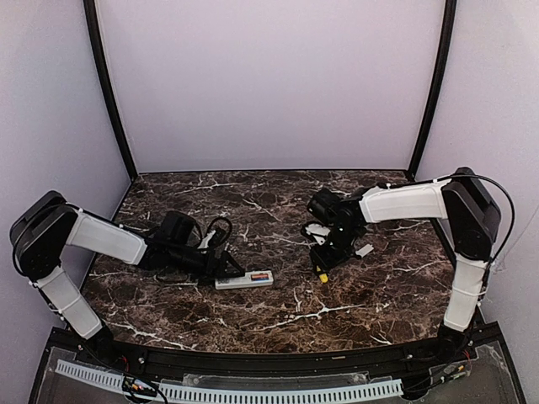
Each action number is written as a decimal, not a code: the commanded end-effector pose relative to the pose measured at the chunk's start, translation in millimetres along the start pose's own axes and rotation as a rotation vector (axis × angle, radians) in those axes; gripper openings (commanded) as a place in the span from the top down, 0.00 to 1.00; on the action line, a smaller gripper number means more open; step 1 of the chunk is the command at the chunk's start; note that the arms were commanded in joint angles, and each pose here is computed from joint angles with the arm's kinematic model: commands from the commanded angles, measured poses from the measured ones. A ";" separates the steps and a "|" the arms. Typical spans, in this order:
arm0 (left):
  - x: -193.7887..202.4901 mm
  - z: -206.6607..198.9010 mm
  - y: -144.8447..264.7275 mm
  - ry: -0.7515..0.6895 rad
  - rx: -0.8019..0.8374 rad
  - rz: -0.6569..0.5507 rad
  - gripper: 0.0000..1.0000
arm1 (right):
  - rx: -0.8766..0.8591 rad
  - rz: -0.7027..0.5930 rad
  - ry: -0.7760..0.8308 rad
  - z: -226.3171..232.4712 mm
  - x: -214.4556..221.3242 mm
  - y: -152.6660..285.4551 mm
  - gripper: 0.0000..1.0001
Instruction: Unload the batteries from the remote control
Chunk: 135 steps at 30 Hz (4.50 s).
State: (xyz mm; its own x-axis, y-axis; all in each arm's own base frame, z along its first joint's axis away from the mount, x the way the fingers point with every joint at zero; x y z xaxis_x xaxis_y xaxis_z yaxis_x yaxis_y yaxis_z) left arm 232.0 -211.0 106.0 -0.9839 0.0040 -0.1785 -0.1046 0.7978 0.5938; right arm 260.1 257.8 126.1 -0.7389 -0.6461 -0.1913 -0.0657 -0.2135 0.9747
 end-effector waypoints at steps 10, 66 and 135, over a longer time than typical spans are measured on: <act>4.5 3.5 25.1 -0.066 -0.237 -0.070 0.01 | 0.124 0.077 0.026 1.4 11.4 -15.8 0.77; -48.0 -132.6 55.2 -0.548 0.573 -0.086 0.41 | -0.774 -0.500 0.490 74.3 -16.7 103.6 1.00; -49.1 -116.2 58.3 -0.189 0.586 -0.243 1.00 | -0.513 -1.082 0.233 58.7 -31.2 158.1 0.01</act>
State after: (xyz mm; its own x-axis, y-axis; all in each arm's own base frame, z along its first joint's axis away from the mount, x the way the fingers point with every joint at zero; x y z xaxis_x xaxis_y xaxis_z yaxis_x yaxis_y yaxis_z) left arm 255.4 -237.0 229.7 -0.9168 -0.1272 -0.3786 -0.1601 0.9855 0.0567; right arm 235.3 282.9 288.3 -0.2239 -0.1778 -0.9583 -0.2945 -0.9249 0.2404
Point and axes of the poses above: each gripper's point midway between its finger pads, its own y axis back along the fingers, its own z axis along the line the jaws close on, x = y × z, the point moved 10 cm from there along y, back along the fingers, and after that the axes turned 7 degrees about y, right-handed, at the moved point
